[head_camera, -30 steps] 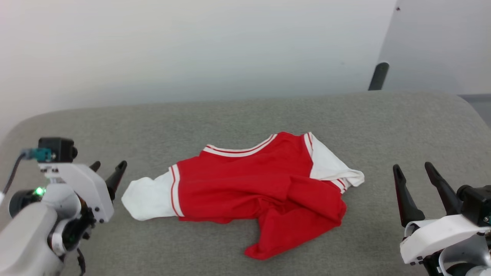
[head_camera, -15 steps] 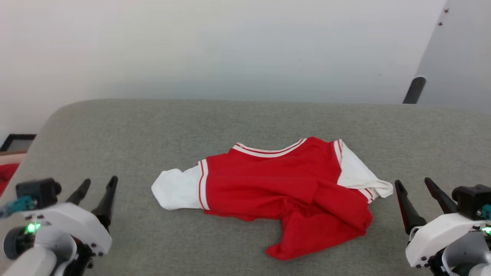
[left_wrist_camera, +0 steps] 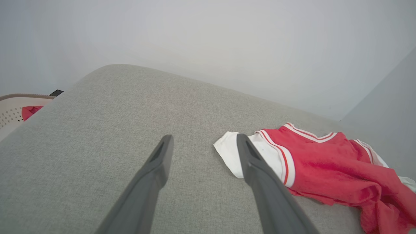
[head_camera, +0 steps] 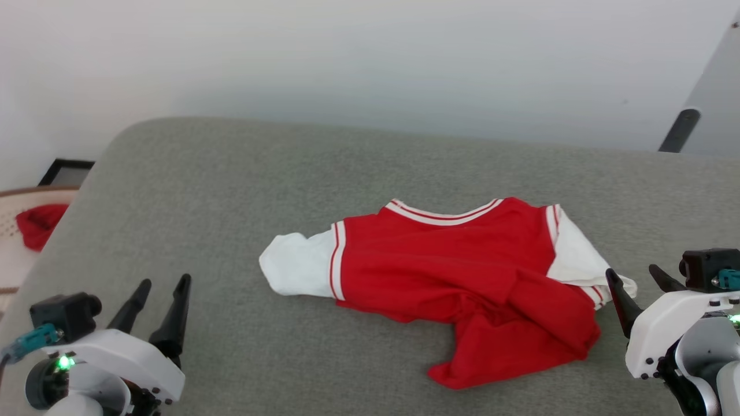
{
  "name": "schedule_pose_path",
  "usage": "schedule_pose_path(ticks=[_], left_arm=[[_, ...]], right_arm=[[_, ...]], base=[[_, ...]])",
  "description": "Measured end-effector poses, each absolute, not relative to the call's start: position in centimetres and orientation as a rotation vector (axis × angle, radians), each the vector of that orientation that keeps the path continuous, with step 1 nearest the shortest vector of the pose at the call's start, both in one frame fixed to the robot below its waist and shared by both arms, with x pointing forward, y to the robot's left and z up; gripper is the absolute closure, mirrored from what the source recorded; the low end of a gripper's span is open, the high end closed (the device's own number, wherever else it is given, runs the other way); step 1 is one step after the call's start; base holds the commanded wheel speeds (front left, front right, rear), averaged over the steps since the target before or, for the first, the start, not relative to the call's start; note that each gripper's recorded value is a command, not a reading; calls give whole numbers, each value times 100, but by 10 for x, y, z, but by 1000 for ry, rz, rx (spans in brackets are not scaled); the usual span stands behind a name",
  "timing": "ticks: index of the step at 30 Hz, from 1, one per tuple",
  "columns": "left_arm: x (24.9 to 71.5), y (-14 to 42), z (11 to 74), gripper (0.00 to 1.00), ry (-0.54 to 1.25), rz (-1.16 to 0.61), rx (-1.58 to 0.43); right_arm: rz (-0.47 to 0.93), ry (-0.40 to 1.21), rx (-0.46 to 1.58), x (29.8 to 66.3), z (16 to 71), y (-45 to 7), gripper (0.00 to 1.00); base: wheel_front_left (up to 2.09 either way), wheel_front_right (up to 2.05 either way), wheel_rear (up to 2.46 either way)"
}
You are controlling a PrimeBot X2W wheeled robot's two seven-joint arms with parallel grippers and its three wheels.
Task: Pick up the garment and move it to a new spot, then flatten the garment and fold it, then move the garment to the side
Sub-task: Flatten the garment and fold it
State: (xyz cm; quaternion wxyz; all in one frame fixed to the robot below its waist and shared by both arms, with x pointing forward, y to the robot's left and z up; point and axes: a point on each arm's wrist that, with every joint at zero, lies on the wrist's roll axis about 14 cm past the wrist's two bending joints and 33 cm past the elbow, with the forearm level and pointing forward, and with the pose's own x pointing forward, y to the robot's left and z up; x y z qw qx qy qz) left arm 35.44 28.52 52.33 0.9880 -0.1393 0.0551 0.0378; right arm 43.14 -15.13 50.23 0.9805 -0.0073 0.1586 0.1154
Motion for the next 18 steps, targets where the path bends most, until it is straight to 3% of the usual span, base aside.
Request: schedule_pose_path(ticks=[18], left_arm=[[348,293,493,0,168,131,-332]], right_arm=[[245,581,-53,467,436,-147,0]], base=[[0,0,0]])
